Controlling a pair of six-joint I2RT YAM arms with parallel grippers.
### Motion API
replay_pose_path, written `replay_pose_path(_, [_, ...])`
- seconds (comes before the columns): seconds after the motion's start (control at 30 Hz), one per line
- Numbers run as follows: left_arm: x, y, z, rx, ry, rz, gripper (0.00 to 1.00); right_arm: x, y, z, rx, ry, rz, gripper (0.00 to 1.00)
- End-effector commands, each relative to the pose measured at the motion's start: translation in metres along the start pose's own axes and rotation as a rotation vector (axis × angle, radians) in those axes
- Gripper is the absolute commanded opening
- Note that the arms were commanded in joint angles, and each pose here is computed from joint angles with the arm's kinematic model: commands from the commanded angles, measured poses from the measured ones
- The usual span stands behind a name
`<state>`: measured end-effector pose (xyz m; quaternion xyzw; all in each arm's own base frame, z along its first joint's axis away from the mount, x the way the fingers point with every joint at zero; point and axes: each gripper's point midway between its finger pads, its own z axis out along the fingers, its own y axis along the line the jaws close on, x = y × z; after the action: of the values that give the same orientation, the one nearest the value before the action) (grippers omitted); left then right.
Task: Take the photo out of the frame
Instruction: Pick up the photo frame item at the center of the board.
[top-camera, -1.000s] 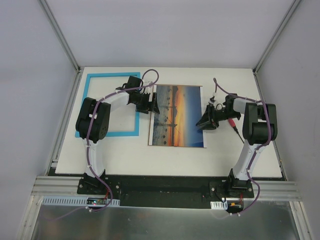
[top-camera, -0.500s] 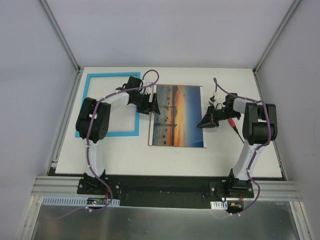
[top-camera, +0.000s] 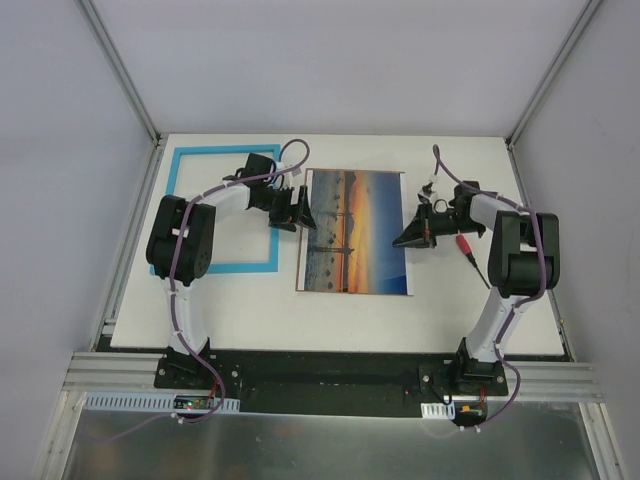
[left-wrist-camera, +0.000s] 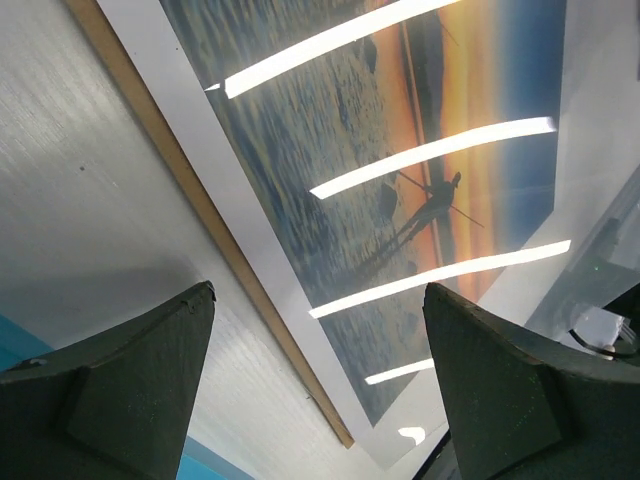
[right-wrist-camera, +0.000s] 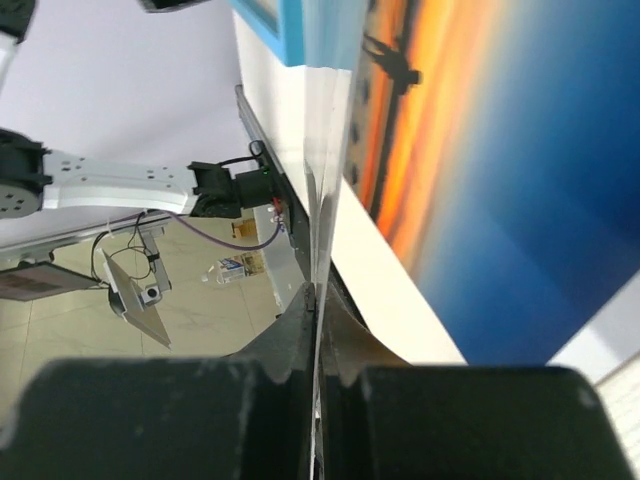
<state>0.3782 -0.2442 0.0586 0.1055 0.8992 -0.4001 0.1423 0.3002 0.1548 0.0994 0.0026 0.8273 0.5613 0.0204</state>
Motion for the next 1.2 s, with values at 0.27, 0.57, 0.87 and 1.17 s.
replay_pose_path(0.27, [-0.009, -0.028, -0.021, 0.123, -0.032, 0.02, 0.83, -0.009, 0.076, -0.028, -0.22, -0.074, -0.2, 0.01])
replay_pose_path(0.57, [-0.013, -0.024, -0.025, 0.174, -0.046, -0.018, 0.83, -0.003, 0.099, -0.042, -0.304, -0.085, -0.249, 0.01])
replay_pose_path(0.87, [-0.009, -0.037, -0.022, 0.297, -0.032, -0.066, 0.83, -0.004, 0.101, -0.045, -0.33, -0.08, -0.243, 0.01])
replay_pose_path(1.17, [-0.014, -0.056, -0.029, 0.41, -0.051, -0.096, 0.82, -0.004, 0.086, -0.041, -0.301, -0.056, -0.218, 0.01])
